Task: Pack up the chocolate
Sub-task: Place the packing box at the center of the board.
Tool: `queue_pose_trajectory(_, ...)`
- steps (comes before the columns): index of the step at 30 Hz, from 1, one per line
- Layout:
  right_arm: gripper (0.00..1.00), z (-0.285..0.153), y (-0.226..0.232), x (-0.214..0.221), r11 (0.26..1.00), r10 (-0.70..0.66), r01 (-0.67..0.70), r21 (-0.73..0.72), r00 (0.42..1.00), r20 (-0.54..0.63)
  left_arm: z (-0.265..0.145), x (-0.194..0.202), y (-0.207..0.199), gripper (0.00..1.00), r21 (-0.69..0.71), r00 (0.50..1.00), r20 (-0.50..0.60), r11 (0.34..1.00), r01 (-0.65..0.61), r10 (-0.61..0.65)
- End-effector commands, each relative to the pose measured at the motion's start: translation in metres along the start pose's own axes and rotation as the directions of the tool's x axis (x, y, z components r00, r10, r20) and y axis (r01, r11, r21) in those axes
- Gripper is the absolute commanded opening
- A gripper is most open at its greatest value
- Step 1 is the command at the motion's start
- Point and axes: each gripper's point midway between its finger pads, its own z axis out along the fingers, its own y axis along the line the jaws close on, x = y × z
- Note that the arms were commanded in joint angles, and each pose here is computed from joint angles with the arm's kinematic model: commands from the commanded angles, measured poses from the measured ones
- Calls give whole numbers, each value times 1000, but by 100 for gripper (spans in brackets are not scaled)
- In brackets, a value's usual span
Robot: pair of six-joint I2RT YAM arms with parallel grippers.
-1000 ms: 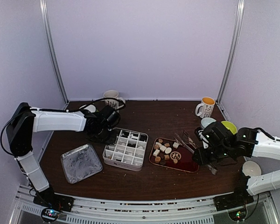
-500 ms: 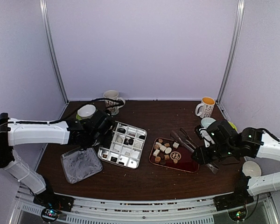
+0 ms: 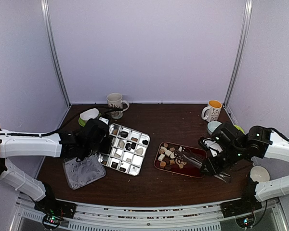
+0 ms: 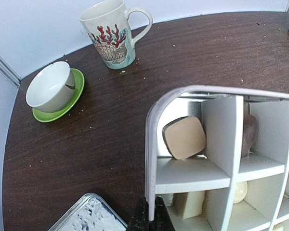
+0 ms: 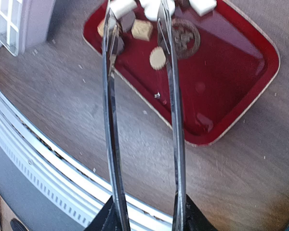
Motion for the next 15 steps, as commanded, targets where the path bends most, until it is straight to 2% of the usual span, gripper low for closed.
queue_pose_trajectory(1, 39, -2, -2, 25, 999, -14, 18, 26, 987, -160, 1, -27, -10, 0, 49, 990, 31, 990, 134, -136)
queue_pose_trajectory(4, 38, 0, 2, 32, 1000, -17, 21, 17, 977, -214, 14, -13, -14, 0, 90, 975, -79, 973, 215, -208)
queue_pose_trajectory(8, 38, 3, -2, 30, 999, -9, 19, 47, 976, -218, 27, 1, -17, 0, 80, 944, -192, 954, 289, -270)
queue_pose_trajectory(15, 37, 18, -5, 19, 995, 44, -25, 97, 980, -196, 36, 6, -25, 0, 75, 926, -236, 945, 320, -295)
